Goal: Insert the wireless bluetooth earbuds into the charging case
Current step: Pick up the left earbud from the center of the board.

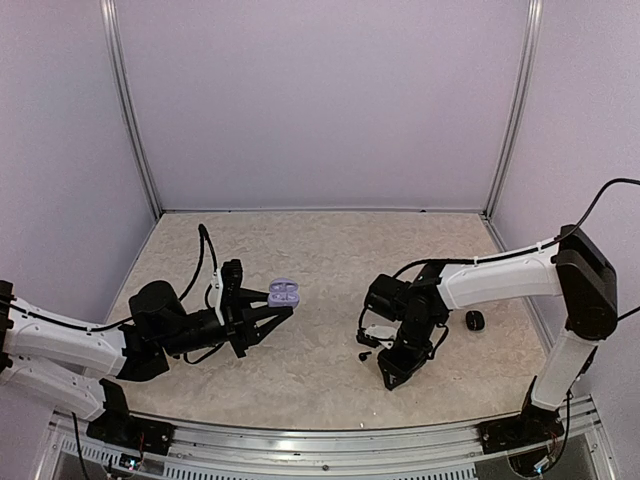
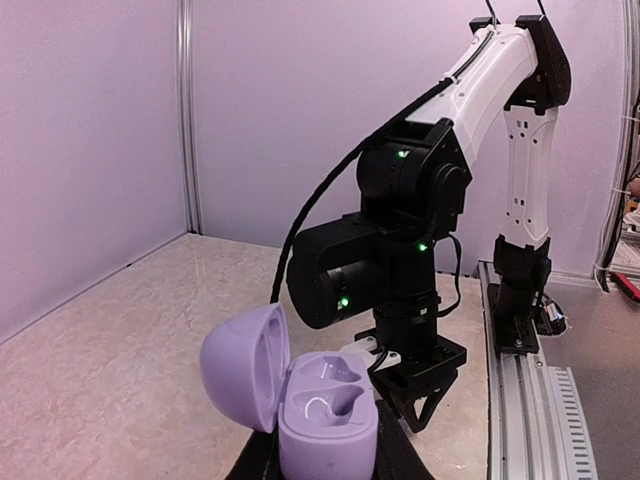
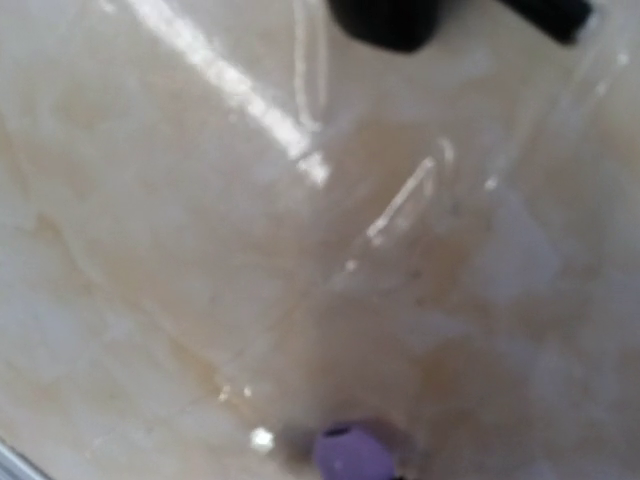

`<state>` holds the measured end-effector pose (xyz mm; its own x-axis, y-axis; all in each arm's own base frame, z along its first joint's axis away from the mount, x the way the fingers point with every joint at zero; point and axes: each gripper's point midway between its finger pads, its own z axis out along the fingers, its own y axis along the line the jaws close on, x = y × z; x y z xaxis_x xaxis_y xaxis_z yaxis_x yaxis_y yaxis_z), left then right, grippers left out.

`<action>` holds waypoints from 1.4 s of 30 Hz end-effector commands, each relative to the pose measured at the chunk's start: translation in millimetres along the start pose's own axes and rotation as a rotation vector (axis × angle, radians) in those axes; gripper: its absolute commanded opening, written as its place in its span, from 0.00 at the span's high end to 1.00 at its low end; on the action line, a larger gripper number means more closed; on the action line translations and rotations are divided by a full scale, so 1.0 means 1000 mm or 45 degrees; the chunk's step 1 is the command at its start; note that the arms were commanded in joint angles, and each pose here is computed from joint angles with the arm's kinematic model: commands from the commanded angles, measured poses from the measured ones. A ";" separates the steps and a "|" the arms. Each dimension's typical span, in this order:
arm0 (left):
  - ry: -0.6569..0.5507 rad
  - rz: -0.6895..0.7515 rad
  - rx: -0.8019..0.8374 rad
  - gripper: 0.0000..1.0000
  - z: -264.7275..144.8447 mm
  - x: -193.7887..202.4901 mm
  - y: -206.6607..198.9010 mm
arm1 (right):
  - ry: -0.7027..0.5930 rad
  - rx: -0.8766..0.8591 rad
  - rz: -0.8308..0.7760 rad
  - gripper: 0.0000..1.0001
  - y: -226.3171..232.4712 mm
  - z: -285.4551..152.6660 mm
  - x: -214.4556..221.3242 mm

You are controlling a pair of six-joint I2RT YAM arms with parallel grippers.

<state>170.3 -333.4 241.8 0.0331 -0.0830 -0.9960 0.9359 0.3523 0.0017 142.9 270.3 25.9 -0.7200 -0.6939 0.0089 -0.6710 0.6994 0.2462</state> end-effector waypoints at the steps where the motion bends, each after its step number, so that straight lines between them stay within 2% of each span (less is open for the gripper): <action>1: -0.068 0.029 0.004 1.00 0.001 -0.017 0.001 | 0.021 0.000 -0.014 0.68 0.001 0.008 -0.002; 8: -0.065 0.032 -0.002 1.00 0.001 -0.016 0.002 | 0.016 0.041 -0.049 0.71 -0.003 0.004 -0.008; 15: -0.067 0.033 -0.005 1.00 0.001 -0.017 0.002 | 0.096 0.173 -0.185 0.75 -0.006 0.007 0.006; 17: -0.064 0.032 -0.005 1.00 0.001 -0.016 0.002 | 0.111 0.161 -0.207 0.73 -0.001 0.010 0.008; 19: -0.062 0.032 0.000 1.00 0.001 -0.015 0.001 | 0.126 0.170 -0.209 0.65 0.000 0.011 0.010; 21: -0.063 0.032 -0.003 1.00 0.001 -0.015 0.002 | 0.127 0.182 -0.213 0.63 0.001 0.010 0.010; 30: -0.066 0.033 -0.002 1.00 0.001 -0.016 0.002 | 0.157 0.235 -0.185 0.72 -0.005 0.008 0.010; 37: -0.064 0.032 -0.010 1.00 -0.001 -0.015 0.003 | 0.176 0.285 -0.159 0.72 -0.010 0.004 0.011; 42: -0.062 0.032 -0.009 1.00 -0.002 -0.014 0.002 | 0.175 0.234 -0.226 0.67 0.005 0.005 0.007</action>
<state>170.5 -333.3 241.9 0.0340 -0.0831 -0.9960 0.9356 0.3531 0.0025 140.4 260.2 19.7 -0.5989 -0.7941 0.1037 -0.7928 0.6062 0.0630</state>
